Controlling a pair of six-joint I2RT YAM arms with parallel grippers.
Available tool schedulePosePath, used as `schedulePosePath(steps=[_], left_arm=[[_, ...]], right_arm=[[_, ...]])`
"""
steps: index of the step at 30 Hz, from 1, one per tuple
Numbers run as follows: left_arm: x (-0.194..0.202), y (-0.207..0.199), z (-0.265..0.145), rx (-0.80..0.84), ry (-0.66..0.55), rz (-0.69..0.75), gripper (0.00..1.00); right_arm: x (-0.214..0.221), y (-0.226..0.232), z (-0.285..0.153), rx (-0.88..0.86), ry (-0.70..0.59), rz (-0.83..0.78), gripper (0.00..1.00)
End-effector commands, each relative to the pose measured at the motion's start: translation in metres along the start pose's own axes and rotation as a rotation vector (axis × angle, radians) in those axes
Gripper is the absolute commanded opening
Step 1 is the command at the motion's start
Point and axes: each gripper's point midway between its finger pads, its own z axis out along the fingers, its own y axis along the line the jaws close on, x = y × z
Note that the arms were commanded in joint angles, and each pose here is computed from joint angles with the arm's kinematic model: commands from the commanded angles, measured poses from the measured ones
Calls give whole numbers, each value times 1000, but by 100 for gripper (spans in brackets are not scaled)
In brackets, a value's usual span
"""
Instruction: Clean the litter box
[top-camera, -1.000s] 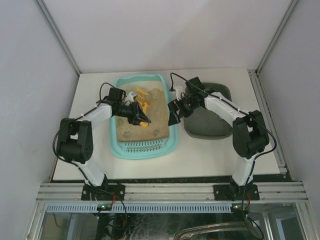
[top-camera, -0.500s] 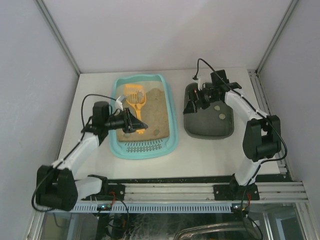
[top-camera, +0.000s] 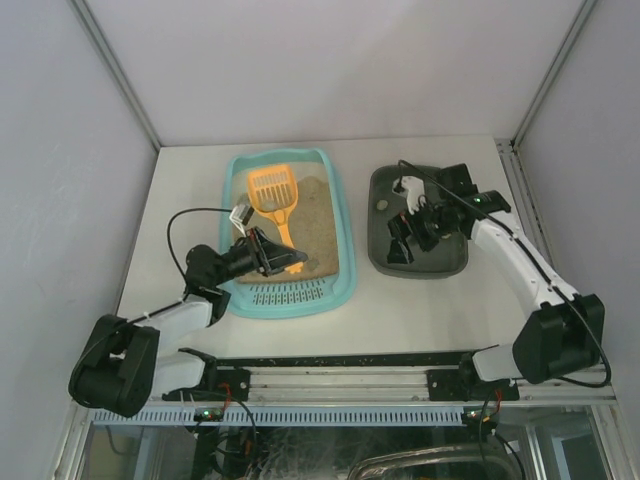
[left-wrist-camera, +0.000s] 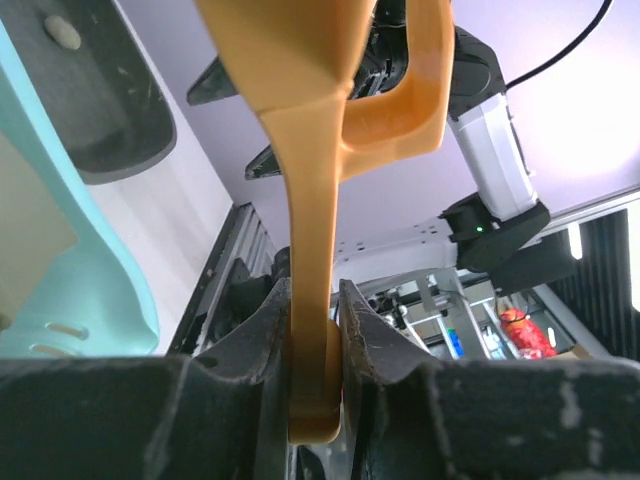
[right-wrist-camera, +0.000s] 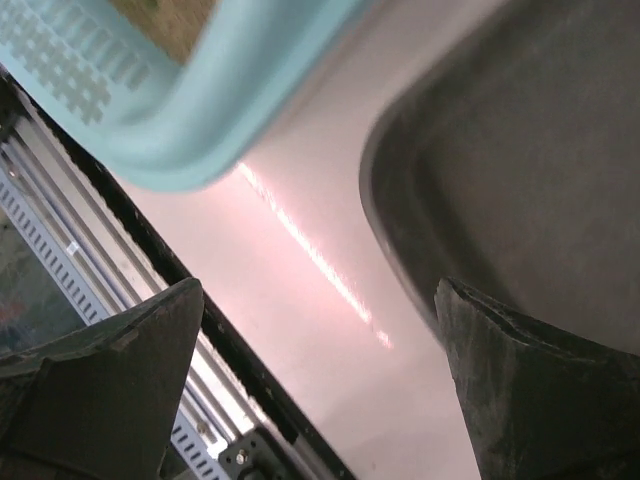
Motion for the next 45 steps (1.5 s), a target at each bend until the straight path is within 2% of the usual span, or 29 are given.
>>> schedulePosePath(steps=[1, 3, 6, 8, 10, 11, 12, 13, 16, 18, 19, 20, 22, 25, 26, 28, 29, 31, 36, 39, 42, 45], left_arm=[[-13, -5, 8, -40, -22, 115, 0], [-11, 1, 12, -112, 29, 140, 0], [-24, 5, 8, -202, -15, 180, 0], [-20, 15, 3, -327, 43, 193, 0], [-35, 7, -7, -275, -76, 144, 0], [-36, 4, -4, -260, -75, 163, 0], [-21, 15, -3, -337, 29, 133, 0], [-17, 12, 0, -350, 79, 165, 0], [-42, 1, -13, -296, -88, 122, 0], [-31, 9, -10, -385, 12, 133, 0], [-31, 3, -10, -385, 41, 156, 0], [-38, -2, -14, -349, 11, 156, 0], [-60, -17, -23, -255, -117, 104, 0], [-31, -3, -11, -300, 54, 96, 0], [-35, -7, -12, -277, 32, 112, 0], [-50, -18, -22, -194, -86, 86, 0], [-50, -18, -22, -179, -93, 60, 0], [-35, -23, -9, -148, -7, 64, 0], [-41, -31, 4, -149, -20, 83, 0], [-44, -23, 21, -254, 24, 115, 0], [-42, -23, 42, -359, 105, 216, 0], [-44, -24, 71, -407, 175, 258, 0]], right_arm=[[32, -24, -14, 83, -4, 38, 100], [36, -33, -18, 73, -43, 88, 100], [40, -50, -25, 79, -73, 164, 100], [43, -56, -25, 77, -71, 195, 100], [46, -60, -23, 85, -59, 209, 100], [46, -60, -22, 85, -56, 211, 100], [46, -61, -21, 85, -53, 213, 100], [46, -61, -21, 90, -52, 211, 100], [46, -61, -19, 97, -46, 202, 100], [46, -61, -20, 101, -47, 200, 100], [46, -62, -21, 108, -48, 199, 100], [45, -64, -22, 120, -50, 201, 100], [44, -67, -25, 134, -62, 204, 100], [42, -69, -26, 140, -72, 207, 100], [43, -69, -26, 142, -71, 208, 100], [44, -71, -26, 145, -67, 211, 100], [44, -71, -26, 145, -67, 213, 100], [44, -72, -27, 147, -69, 218, 100], [40, -74, -32, 176, -92, 201, 100], [41, -79, -37, 216, -111, 194, 100], [40, -84, -43, 215, -135, 208, 100], [38, -90, -52, 246, -163, 225, 100]])
